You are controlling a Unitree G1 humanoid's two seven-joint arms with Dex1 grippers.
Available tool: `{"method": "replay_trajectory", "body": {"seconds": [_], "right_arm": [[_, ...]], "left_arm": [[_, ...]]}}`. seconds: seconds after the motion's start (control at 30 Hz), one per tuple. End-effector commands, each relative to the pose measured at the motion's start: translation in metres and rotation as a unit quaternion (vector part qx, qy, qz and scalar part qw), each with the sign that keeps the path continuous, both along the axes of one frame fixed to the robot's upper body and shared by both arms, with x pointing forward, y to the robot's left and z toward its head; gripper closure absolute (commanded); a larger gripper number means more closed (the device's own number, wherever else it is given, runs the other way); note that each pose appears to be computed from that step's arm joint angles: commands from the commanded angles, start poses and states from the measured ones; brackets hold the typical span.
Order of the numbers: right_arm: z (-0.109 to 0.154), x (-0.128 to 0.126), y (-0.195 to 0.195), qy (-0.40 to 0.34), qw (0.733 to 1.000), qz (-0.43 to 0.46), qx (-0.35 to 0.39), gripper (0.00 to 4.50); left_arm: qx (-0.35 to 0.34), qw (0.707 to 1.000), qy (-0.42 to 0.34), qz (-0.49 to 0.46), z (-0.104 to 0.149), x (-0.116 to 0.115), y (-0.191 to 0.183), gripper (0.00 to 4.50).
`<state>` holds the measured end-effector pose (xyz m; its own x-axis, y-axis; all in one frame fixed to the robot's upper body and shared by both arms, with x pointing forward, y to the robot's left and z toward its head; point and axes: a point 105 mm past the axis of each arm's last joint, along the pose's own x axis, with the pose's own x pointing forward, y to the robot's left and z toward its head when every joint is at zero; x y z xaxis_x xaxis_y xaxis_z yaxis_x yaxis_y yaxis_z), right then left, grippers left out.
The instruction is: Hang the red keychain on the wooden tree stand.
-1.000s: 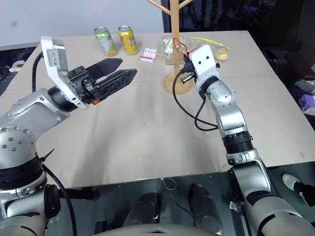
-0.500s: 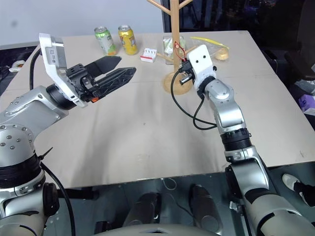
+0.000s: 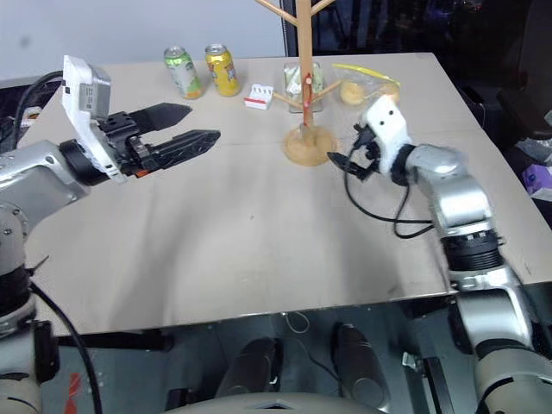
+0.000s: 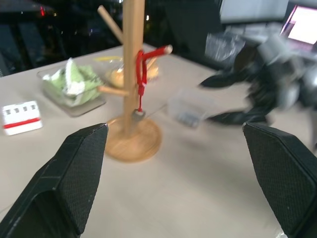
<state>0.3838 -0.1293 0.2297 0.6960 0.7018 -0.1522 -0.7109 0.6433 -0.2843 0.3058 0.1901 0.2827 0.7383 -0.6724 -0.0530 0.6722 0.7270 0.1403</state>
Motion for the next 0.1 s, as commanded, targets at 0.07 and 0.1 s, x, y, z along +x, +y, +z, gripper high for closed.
{"method": "replay_trajectory", "body": {"seconds": [0.07,0.1], "right_arm": [[0.051,-0.027,-0.015,0.006,0.997,0.068,0.042,0.01],[0.051,-0.030,-0.018,0.010,0.997,0.072,0.038,0.01]], "left_arm": [[0.042,0.999,-0.005,0.008,0.005,-0.001,0.028,0.00],[0.051,0.999,0.001,0.008,0.003,-0.002,0.033,0.00]]}}
